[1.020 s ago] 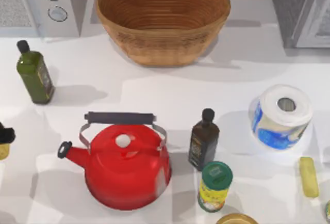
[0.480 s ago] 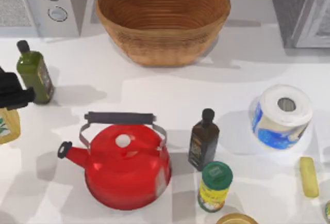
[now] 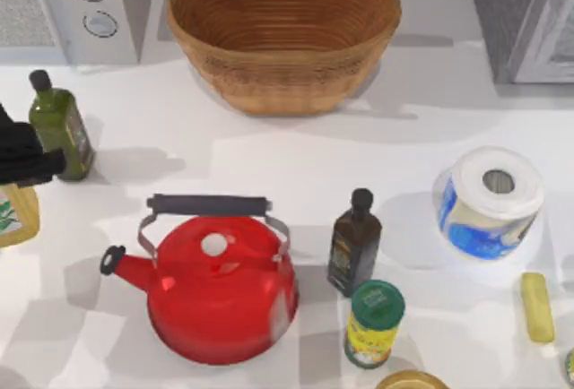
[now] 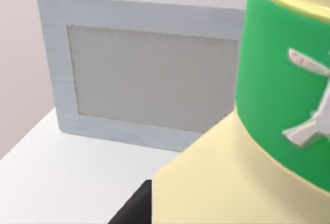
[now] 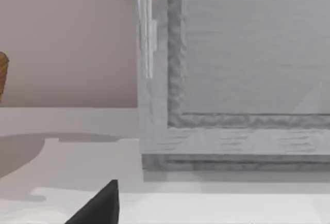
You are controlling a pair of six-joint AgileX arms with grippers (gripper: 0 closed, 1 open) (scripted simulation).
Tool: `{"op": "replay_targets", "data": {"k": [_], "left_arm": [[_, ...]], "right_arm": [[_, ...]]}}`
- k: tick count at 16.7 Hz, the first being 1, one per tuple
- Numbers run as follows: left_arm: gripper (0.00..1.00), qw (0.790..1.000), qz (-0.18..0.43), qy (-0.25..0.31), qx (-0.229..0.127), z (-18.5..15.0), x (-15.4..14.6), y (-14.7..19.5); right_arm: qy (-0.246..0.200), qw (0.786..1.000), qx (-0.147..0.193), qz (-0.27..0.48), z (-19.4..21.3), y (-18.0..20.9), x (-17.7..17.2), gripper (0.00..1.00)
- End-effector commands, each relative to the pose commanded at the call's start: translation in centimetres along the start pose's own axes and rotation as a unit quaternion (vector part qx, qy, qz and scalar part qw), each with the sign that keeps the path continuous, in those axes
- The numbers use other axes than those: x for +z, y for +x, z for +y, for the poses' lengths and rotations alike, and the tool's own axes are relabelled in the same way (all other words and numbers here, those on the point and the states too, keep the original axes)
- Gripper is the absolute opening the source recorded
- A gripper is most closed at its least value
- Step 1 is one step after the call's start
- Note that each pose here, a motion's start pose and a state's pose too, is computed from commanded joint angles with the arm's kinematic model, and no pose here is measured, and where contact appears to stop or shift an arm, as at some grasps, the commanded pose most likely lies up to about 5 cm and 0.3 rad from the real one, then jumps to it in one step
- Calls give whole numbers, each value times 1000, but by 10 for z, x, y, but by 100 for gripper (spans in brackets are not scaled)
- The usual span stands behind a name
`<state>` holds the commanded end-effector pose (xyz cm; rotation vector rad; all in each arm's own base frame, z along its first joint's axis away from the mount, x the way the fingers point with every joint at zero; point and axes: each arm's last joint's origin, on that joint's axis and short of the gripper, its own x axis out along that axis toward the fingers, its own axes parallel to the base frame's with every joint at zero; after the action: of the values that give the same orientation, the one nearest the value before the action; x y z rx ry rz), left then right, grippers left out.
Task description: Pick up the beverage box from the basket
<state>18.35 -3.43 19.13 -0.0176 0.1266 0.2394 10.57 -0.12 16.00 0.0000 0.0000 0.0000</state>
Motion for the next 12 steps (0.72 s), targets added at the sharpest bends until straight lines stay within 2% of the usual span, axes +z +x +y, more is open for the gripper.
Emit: {"op": "replay_targets", "data": {"k": [12], "left_arm": [[0, 1000, -3, -3, 3, 2, -40, 44]], "right_arm": [[0, 1000, 0, 0, 0, 0, 0, 100]]}}
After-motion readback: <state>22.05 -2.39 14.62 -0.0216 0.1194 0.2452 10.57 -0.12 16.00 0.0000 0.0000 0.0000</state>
